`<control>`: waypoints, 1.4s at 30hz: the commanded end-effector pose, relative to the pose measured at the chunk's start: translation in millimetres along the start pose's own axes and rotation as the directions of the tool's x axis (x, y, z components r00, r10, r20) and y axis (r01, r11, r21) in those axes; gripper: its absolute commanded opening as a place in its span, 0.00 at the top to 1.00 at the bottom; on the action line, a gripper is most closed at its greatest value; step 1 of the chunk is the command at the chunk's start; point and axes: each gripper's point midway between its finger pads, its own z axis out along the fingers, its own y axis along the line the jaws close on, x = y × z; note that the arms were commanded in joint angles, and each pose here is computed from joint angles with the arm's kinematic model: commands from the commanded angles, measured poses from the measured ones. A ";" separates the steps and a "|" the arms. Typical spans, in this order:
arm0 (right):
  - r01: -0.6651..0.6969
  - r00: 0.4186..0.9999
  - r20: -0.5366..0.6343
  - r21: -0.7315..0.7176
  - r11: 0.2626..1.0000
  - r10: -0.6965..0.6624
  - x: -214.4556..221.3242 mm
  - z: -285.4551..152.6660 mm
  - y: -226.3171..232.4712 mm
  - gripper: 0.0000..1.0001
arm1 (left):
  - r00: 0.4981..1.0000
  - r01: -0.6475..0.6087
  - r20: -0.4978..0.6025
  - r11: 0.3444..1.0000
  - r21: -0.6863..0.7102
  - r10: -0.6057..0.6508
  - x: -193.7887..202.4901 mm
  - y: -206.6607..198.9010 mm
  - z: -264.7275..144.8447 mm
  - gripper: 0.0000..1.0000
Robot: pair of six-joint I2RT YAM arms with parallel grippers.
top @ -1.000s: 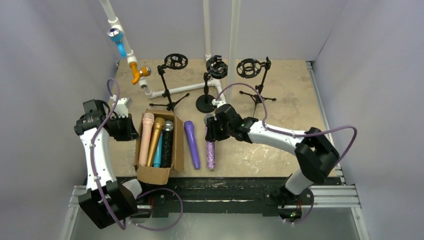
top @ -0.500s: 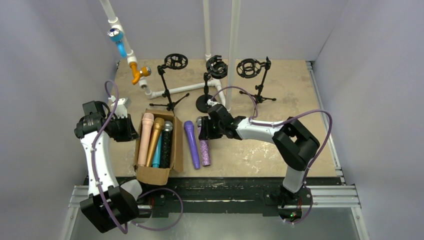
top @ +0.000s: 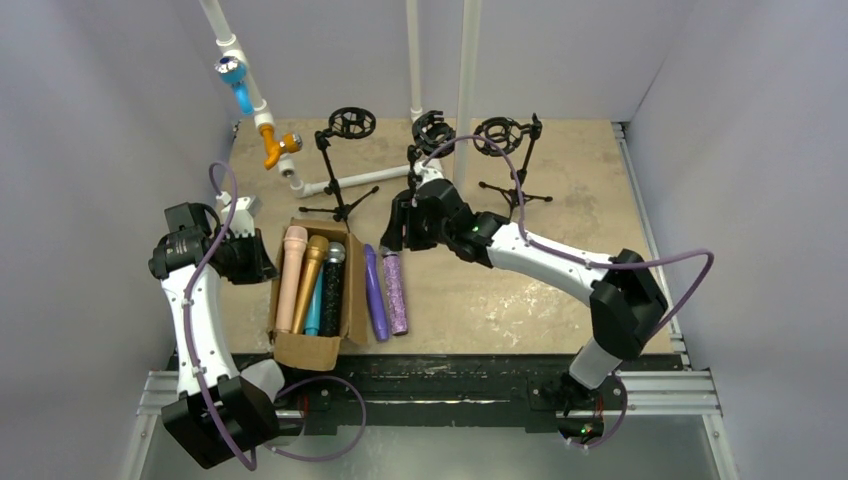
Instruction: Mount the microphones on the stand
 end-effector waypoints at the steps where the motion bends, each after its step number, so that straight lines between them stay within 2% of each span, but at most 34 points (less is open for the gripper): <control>1: 0.102 0.990 0.110 -0.110 0.989 -0.090 -32.9 -33.8 78.1 0.42 | 0.997 -0.016 0.080 0.999 0.051 0.012 -16.1 -13.7 -5.2 1.00; 4: 0.163 0.986 0.076 -0.188 0.968 -0.151 -22.9 -31.4 130.2 0.42 | 0.996 -0.008 0.085 0.998 0.064 0.002 -17.0 -16.6 -5.8 1.00; 7: 0.164 0.985 0.001 -0.312 0.936 -0.172 -3.2 -19.0 169.4 0.42 | 0.996 -0.004 0.091 0.997 0.075 -0.003 -18.2 -19.1 -6.6 1.00; 10: 0.129 0.982 -0.076 -0.412 0.902 -0.175 14.5 -4.5 194.1 0.42 | 0.996 -0.001 0.090 0.997 0.078 -0.006 -18.1 -19.4 -6.0 1.00; 13: 0.107 0.979 -0.109 -0.446 0.889 -0.172 23.6 10.0 204.4 0.42 | 0.996 0.000 0.085 0.997 0.082 -0.007 -16.3 -20.4 -6.1 1.00; 28: 0.015 0.973 -0.196 -0.479 0.878 -0.124 47.1 53.9 211.2 0.43 | 0.995 -0.006 0.098 0.995 0.100 -0.004 -18.6 -25.4 -9.4 1.00; 37: 0.097 0.977 -0.160 -0.272 0.957 -0.144 49.2 76.7 163.8 0.44 | 0.996 -0.009 0.087 0.994 0.111 0.000 -19.2 -28.2 -12.9 1.00; 42: 0.095 0.981 -0.137 -0.264 0.960 -0.135 48.6 74.0 158.0 0.44 | 0.996 -0.010 0.086 0.995 0.097 0.002 -19.3 -25.0 -11.7 1.00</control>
